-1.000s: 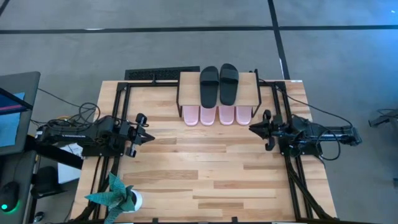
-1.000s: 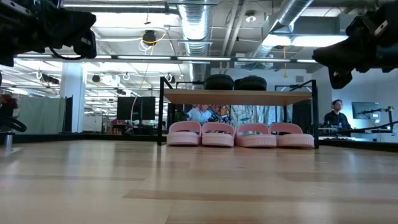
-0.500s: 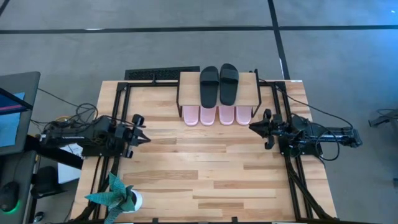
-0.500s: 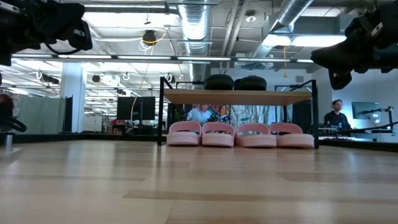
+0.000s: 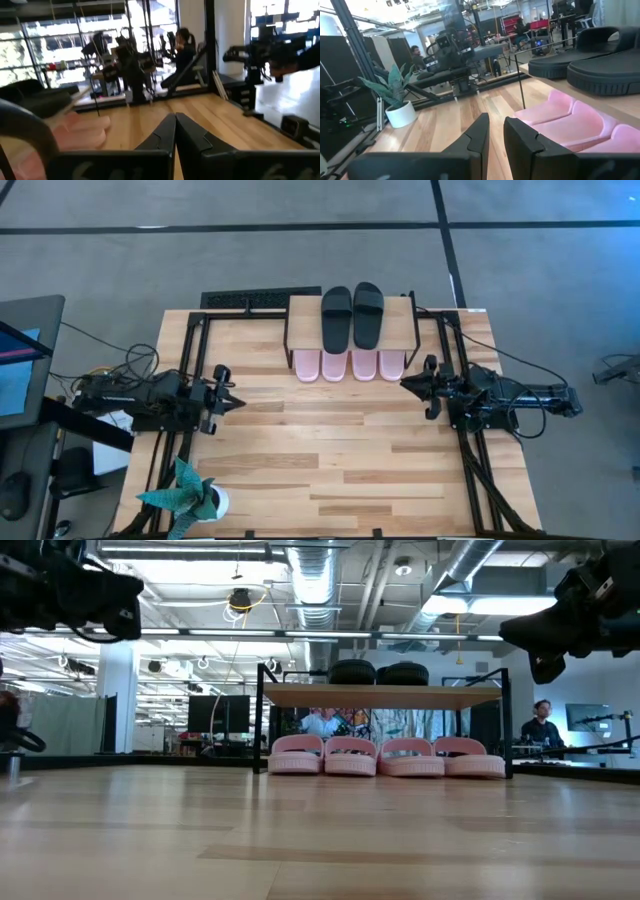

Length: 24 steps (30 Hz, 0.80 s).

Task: Pick and place slides into the shelf
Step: Return to Home Position

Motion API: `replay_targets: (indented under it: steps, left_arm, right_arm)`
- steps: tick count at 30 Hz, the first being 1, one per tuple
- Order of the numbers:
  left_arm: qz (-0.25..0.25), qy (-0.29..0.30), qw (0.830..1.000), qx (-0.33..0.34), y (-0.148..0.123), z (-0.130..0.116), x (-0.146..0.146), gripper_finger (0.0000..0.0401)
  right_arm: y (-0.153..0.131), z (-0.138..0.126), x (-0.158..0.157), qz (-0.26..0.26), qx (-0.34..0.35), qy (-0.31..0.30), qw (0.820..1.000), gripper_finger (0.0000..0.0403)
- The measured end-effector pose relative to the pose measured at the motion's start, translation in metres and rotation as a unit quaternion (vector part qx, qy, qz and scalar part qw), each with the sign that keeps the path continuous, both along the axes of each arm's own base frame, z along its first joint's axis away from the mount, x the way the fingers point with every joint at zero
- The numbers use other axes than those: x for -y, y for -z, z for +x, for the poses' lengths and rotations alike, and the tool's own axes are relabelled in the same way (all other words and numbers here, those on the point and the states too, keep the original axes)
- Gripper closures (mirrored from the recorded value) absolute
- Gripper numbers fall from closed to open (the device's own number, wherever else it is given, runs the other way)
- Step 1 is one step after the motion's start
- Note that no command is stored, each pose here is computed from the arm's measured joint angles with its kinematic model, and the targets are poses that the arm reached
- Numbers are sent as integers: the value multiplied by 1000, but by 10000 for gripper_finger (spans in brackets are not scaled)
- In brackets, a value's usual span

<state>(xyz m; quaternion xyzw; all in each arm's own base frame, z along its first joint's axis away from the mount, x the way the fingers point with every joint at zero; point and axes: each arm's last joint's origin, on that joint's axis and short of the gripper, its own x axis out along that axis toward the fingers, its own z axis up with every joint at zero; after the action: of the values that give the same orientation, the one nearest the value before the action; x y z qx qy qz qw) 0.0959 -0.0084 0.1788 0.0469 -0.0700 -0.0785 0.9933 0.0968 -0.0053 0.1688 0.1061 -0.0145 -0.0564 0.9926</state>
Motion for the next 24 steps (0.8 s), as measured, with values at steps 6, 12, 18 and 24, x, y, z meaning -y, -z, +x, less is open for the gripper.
replay_targets:
  steps: [6, 12, 18, 24]
  left_arm:
    - [4, 3, 999, -45, 9, 0, 5, 401]
    - [21, -5, 999, -46, 10, 0, 7, 401]
    - [27, -5, 999, -45, 9, 0, 7, 401]
    - [21, -5, 999, -40, 8, 0, 7, 401]
  right_arm:
    - [0, 0, 0, 0, 0, 1, 1000, 355]
    - [0, 0, 1, 2, 2, 13, 1000, 355]
    - [0, 0, 1, 8, 1, 11, 1000, 355]
    - [1, 0, -2, -3, -5, -19, 1000, 355]
